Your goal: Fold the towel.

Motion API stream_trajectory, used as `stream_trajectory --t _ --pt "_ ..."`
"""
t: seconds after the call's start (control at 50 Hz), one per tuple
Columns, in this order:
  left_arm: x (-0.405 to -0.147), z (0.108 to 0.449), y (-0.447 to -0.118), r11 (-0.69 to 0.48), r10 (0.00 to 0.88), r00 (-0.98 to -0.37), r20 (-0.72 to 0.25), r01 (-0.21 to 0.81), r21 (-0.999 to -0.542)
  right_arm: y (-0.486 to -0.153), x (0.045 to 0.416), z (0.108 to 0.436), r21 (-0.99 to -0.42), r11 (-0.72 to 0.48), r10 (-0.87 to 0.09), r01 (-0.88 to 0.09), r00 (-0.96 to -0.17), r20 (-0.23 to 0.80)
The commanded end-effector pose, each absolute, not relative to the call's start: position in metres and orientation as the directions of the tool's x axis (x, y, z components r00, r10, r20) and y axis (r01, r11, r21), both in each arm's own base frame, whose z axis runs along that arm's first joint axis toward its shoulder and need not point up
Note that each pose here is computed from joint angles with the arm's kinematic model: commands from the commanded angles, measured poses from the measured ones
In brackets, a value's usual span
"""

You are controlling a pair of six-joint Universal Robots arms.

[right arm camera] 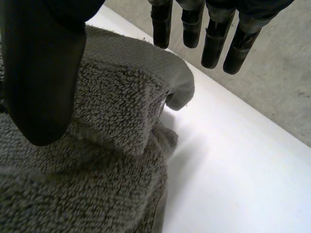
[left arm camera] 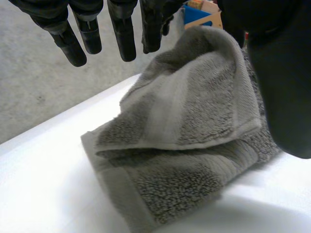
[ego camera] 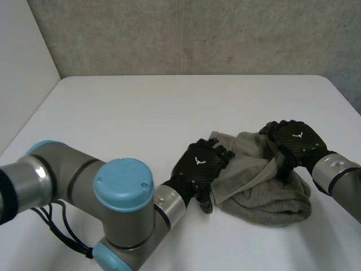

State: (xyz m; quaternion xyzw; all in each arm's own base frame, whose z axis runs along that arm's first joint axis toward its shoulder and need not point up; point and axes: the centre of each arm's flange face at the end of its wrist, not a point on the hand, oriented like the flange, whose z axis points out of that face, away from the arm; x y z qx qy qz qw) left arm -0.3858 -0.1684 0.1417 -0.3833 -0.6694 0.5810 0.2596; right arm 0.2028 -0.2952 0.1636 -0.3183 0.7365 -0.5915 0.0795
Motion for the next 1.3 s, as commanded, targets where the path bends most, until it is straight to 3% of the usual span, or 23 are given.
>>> stream_trajectory --t 0.02,0.38,0.42,0.48,0.58,0.78,0.86,1.02,1.06,1.12,1.3 --pt "-0.372 0.155 -0.176 0.039 0.785 -0.614 -0.079 0.176 -0.984 -0.301 0.206 0.169 -0.94 0.055 -0.549 -0.335 -0.797 0.252" --pt "-0.371 0.153 -0.177 0.043 0.784 -0.616 -0.079 0.181 -0.983 -0.295 0.212 0.161 -0.931 0.056 -0.597 -0.362 -0.759 0.259" --pt "-0.372 0.153 -0.178 0.044 0.782 -0.619 -0.078 0.179 -0.983 -0.281 0.225 0.16 -0.92 0.017 -0.667 -0.392 -0.69 0.281" --pt "-0.371 0.153 -0.18 0.047 0.777 -0.625 -0.076 0.177 -0.983 -0.272 0.231 0.158 -0.912 -0.001 -0.701 -0.409 -0.651 0.293" --pt "-0.369 0.148 -0.188 0.057 0.763 -0.642 -0.076 0.183 -0.981 -0.238 0.253 0.15 -0.895 -0.058 -0.798 -0.442 -0.518 0.308" --pt "-0.368 0.142 -0.19 0.068 0.757 -0.65 -0.074 0.19 -0.979 -0.217 0.276 0.13 -0.881 -0.084 -0.843 -0.466 -0.438 0.313" --pt "-0.368 0.142 -0.19 0.069 0.759 -0.647 -0.073 0.191 -0.979 -0.221 0.276 0.13 -0.874 -0.093 -0.832 -0.477 -0.445 0.331" --pt "-0.369 0.143 -0.191 0.065 0.758 -0.648 -0.074 0.187 -0.98 -0.239 0.269 0.15 -0.898 -0.109 -0.764 -0.427 -0.542 0.35" --pt "-0.371 0.146 -0.193 0.057 0.758 -0.649 -0.073 0.178 -0.982 -0.257 0.249 0.17 -0.921 -0.085 -0.7 -0.381 -0.635 0.327" --pt "-0.374 0.148 -0.197 0.048 0.754 -0.653 -0.076 0.17 -0.984 -0.267 0.233 0.185 -0.95 -0.041 -0.664 -0.311 -0.701 0.258" --pt "-0.377 0.144 -0.205 0.076 0.734 -0.678 -0.048 0.152 -0.985 -0.255 0.237 0.224 -0.99 -0.039 -0.716 -0.138 -0.687 0.125"
